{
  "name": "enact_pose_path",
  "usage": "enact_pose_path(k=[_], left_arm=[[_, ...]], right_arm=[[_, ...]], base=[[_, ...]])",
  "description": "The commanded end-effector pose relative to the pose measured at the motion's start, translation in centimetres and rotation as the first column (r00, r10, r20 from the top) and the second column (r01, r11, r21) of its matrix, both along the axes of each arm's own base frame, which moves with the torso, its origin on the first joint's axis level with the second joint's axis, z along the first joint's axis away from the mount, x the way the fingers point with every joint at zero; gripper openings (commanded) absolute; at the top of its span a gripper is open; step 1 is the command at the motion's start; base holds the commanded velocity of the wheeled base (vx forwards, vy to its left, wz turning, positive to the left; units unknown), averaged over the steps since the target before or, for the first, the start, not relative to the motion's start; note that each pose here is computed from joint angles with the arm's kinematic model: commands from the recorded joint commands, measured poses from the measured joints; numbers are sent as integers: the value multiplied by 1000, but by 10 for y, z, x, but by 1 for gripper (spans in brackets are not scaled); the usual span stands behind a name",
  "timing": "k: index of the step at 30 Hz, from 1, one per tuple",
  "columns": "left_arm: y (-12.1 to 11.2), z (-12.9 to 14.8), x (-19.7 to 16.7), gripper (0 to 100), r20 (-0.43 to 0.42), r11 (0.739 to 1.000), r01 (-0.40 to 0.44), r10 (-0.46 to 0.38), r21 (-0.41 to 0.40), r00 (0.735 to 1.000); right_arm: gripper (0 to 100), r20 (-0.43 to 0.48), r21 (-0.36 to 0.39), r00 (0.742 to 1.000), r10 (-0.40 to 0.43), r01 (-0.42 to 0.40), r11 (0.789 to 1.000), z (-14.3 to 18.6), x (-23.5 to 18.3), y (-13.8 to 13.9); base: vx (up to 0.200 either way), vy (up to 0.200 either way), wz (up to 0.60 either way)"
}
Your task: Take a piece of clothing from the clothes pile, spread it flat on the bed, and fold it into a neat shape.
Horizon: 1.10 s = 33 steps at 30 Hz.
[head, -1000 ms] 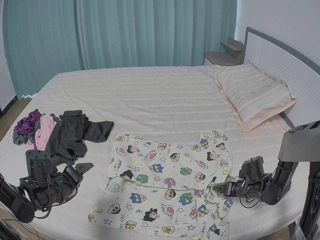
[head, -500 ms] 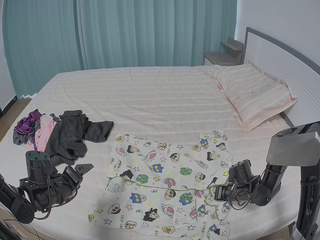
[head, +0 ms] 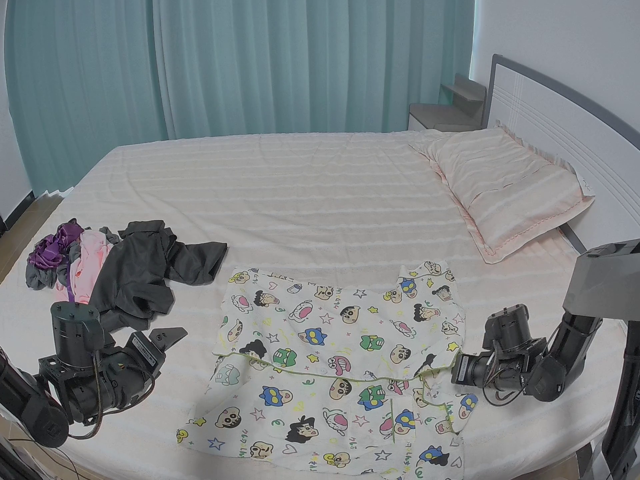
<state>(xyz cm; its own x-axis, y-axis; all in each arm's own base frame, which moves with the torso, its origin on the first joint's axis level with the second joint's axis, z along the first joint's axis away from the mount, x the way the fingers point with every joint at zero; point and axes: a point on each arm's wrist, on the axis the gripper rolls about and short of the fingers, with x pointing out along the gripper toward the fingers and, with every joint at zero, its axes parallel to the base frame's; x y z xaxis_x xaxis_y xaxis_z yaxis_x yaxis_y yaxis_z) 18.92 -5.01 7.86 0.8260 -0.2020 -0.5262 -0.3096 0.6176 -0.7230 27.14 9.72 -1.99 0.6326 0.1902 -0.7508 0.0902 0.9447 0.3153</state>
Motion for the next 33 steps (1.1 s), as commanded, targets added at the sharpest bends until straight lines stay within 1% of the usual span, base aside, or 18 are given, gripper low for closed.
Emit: enact_pose_path(k=[1, 8, 11, 17, 18, 22, 23, 28, 29, 31, 33], left_arm=[[0, 0, 0, 100, 1, 1000, 1, -1, 0, 1000], [-2, 0, 0, 100, 0, 1000, 8, -8, -1, 1000], [-2, 0, 0, 100, -1, 1000, 8, -8, 0, 1000], [-2, 0, 0, 100, -2, 1000, 9, -9, -2, 1000], [-2, 0, 0, 100, -2, 1000, 9, -9, -2, 1000], [-2, 0, 0, 100, -2, 1000, 9, -9, -2, 1000], [-2, -1, 0, 100, -5, 1000, 9, -9, -2, 1000], [-2, -3, 0, 100, -19, 1000, 15, -15, 0, 1000], [-2, -3, 0, 100, -19, 1000, 16, -16, -1, 1000], [-4, -4, -2, 100, -26, 999, 41, -41, -9, 999], [-4, -4, -2, 100, -26, 999, 48, -48, -12, 999]], right_arm=[[0, 59, 14, 997, -53, 52, 999, 22, -1, -16], [0, 62, -16, 992, -108, 109, 994, 21, 5, -39], [0, 69, -30, 991, -119, 121, 992, 22, 6, -47], [0, 21, -48, 995, -96, 97, 994, 12, -2, -47], [100, 5, -54, 996, -91, 92, 994, 7, -3, -47], [100, -11, -58, 996, -84, 83, 995, 3, -6, -45], [100, -2, -52, 996, -87, 87, 995, 5, -6, -45], [100, 80, 0, 988, -135, 136, 991, 21, -6, -47], [100, 84, 9, 987, -141, 140, 990, 23, -7, -47], [100, 102, 55, 983, -156, 151, 987, 32, -13, -41], [100, 101, 63, 983, -156, 150, 987, 33, -15, -39]], base=[[0, 0, 0], [0, 0, 0], [0, 0, 0], [0, 0, 0], [0, 0, 0], [0, 0, 0], [0, 0, 0], [0, 0, 0], [0, 0, 0], [0, 0, 0], [0, 0, 0]])
